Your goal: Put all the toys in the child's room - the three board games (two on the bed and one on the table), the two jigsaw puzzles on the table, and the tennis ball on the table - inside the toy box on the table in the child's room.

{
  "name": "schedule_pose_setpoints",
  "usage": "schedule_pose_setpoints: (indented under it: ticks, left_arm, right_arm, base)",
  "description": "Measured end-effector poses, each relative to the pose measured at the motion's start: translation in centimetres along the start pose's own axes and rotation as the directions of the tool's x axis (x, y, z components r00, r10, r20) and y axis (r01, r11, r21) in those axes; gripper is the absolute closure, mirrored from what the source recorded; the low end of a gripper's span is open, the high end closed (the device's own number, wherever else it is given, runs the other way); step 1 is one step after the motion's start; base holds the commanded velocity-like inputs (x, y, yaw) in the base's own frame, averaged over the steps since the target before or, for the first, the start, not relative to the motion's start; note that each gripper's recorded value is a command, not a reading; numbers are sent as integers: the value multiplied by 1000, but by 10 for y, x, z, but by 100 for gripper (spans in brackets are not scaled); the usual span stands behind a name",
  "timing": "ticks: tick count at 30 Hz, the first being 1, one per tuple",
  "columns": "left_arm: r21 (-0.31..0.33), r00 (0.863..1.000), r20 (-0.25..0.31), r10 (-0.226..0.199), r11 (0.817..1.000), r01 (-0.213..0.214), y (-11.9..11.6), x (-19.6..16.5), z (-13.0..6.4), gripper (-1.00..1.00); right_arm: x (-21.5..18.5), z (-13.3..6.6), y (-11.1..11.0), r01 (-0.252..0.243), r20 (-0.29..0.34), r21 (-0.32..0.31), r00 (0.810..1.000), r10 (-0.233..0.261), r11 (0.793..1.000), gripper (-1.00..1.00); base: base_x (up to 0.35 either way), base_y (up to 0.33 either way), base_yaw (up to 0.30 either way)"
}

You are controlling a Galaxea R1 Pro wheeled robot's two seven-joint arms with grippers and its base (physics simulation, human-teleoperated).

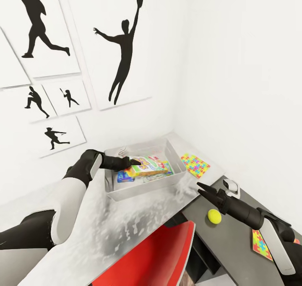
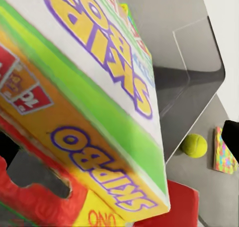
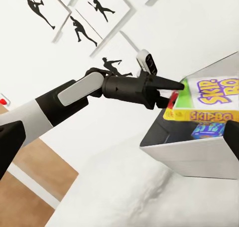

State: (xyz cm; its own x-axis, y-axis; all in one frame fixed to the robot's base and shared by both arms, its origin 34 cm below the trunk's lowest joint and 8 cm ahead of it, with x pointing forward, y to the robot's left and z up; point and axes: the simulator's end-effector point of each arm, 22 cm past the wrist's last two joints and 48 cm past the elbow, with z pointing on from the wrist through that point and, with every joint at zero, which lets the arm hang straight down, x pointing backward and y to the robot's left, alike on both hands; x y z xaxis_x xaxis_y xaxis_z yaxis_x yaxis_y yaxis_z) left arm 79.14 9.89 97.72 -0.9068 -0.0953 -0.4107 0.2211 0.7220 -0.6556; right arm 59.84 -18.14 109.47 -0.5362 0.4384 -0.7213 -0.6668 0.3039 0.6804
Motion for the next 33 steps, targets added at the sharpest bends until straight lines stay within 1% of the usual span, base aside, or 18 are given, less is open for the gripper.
schedule_pose_setpoints:
  ticks: [14,17,20,22,24,26,27,28,29,30,32,33]
  left_arm:
    - [4,1000,12,-8,1000,8,3,-4,-5,-100]
    - [10,1000,17,-15,1000,15,6,-6,-10,-100]
    - [39,999,21,-25,999,24,9,-8,-20,-100]
    - [53,999,21,-41,998,40,18,-10,-33,-100]
    - [53,998,22,-57,997,56,27,-11,-43,-100]
    - [42,996,33,-85,996,83,49,-15,-68,-100]
    - [43,995,39,-91,995,89,54,-17,-75,-100]
    - [46,994,52,-96,995,93,62,-22,-89,-100]
    - [53,993,60,-98,994,95,65,-24,-96,-100]
    - [62,993,67,-100,994,95,66,-26,-103,-100]
    - [129,991,95,-97,988,84,63,-36,-128,-100]
    - [148,990,100,-96,986,80,61,-38,-134,-100]
  right_arm:
    - [0,0,0,0,0,0,1000,0,1000,-100]
    - [0,0,0,0,0,0,1000,0,1000,-100]
    - [0,0,0,0,0,0,1000,0,1000,-100]
    - [0,0,0,0,0,0,1000,0,1000,-100]
    - [0,0,0,0,0,0,1000,0,1000,-100]
    - [0,0,0,0,0,0,1000,0,1000,-100]
    - [0,0,0,0,0,0,1000,0,1000,-100]
    - [0,0,0,0,0,0,1000,0,1000,-100]
    - [0,0,0,0,0,0,1000,0,1000,-100]
    - [0,0,0,0,0,0,1000,0,1000,-100]
    - [0,0,0,0,0,0,1000,0,1000,-100]
    - [0,0,0,0,0,0,1000,0,1000,-100]
  base:
    - [0,0,0]
    - [0,0,0]
    - [0,0,0]
    - [0,0,0]
    - [0,0,0]
    - [0,0,0]
    - [0,0,0]
    - [0,0,0]
    - [0,0,0]
    - [0,0,0]
    - [0,0,0]
    - [0,0,0]
